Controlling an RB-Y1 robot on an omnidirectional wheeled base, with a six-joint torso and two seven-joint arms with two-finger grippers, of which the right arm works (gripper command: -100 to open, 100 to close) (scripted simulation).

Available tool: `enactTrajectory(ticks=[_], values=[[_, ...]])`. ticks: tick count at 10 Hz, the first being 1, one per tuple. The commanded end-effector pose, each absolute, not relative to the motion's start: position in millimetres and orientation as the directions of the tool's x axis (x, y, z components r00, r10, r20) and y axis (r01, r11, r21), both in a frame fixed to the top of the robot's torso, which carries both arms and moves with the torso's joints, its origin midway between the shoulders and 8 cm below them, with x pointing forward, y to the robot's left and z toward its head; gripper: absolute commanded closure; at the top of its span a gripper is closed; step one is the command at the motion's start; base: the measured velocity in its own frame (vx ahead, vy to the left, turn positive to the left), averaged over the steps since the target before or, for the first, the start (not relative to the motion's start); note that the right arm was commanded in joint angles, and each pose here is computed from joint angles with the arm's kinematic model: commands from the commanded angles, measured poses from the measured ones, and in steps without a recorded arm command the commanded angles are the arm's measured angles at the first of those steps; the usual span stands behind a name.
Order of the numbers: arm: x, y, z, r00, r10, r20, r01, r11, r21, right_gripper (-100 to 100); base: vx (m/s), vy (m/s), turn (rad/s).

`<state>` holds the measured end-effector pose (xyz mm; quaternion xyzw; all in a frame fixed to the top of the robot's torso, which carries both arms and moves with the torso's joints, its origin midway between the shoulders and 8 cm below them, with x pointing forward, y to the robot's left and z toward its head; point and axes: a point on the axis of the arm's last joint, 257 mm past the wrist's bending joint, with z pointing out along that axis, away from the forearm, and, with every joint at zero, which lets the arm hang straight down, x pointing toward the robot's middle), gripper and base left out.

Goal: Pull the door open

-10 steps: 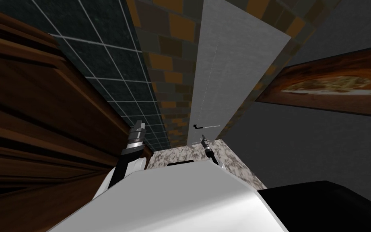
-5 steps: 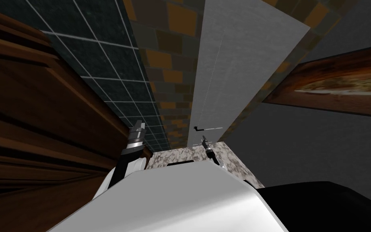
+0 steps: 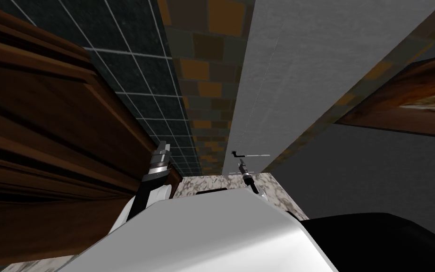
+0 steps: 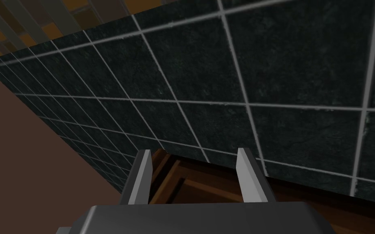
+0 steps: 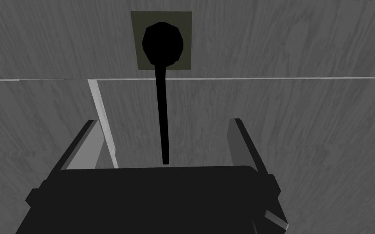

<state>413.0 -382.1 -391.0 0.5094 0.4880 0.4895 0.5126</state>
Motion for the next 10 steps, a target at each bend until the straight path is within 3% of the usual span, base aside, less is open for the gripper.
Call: enactTrajectory(ticks=[1, 7, 8, 9, 10], values=[[411.1, -395.4, -391.3, 0.079, 0.997, -0.002, -0.003, 0.002, 1.000, -100, 0.090, -0.018, 0.215], [403.3, -434.2, -392.3, 0.182, 0.983, 0.002, 0.000, -0.002, 1.000, -100, 0.077, -0.026, 0.177], [404.3, -431.2, -391.4, 0.172, 0.985, 0.002, 0.000, -0.002, 1.000, -100, 0.032, -0.016, 0.019], [404.3, -431.2, -391.4, 0.172, 0.985, 0.002, 0.000, -0.002, 1.000, 100, -0.005, 0.002, -0.016], [404.3, -431.2, -391.4, 0.172, 0.985, 0.002, 0.000, -0.002, 1.000, 100, -0.014, 0.008, -0.004]])
